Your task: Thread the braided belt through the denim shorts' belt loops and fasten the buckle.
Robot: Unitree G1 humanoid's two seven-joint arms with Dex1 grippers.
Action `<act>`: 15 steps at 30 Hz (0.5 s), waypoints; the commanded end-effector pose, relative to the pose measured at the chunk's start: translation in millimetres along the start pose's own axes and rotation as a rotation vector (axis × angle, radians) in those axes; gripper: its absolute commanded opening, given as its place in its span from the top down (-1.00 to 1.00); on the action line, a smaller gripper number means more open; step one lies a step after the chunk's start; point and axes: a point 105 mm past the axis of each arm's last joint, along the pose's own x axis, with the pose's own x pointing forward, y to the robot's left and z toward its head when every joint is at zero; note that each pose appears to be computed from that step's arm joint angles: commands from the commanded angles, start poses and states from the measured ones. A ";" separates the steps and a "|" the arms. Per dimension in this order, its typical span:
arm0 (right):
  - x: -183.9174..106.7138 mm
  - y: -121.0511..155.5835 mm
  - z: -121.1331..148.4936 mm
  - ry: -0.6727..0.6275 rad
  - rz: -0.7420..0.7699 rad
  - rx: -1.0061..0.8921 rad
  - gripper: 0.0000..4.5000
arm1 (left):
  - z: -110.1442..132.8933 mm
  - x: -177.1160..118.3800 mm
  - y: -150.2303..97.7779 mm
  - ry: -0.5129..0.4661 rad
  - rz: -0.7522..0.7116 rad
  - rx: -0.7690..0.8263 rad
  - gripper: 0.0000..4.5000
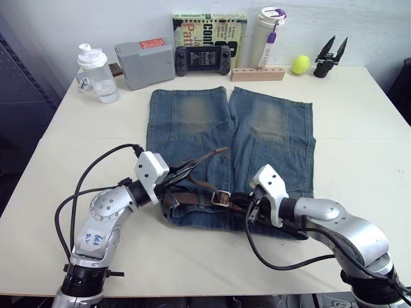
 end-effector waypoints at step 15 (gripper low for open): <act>22.2 25.9 21.6 -0.044 0.080 -0.112 0.97 | 9.0 0.3 1.1 -0.017 -0.001 0.063 1.00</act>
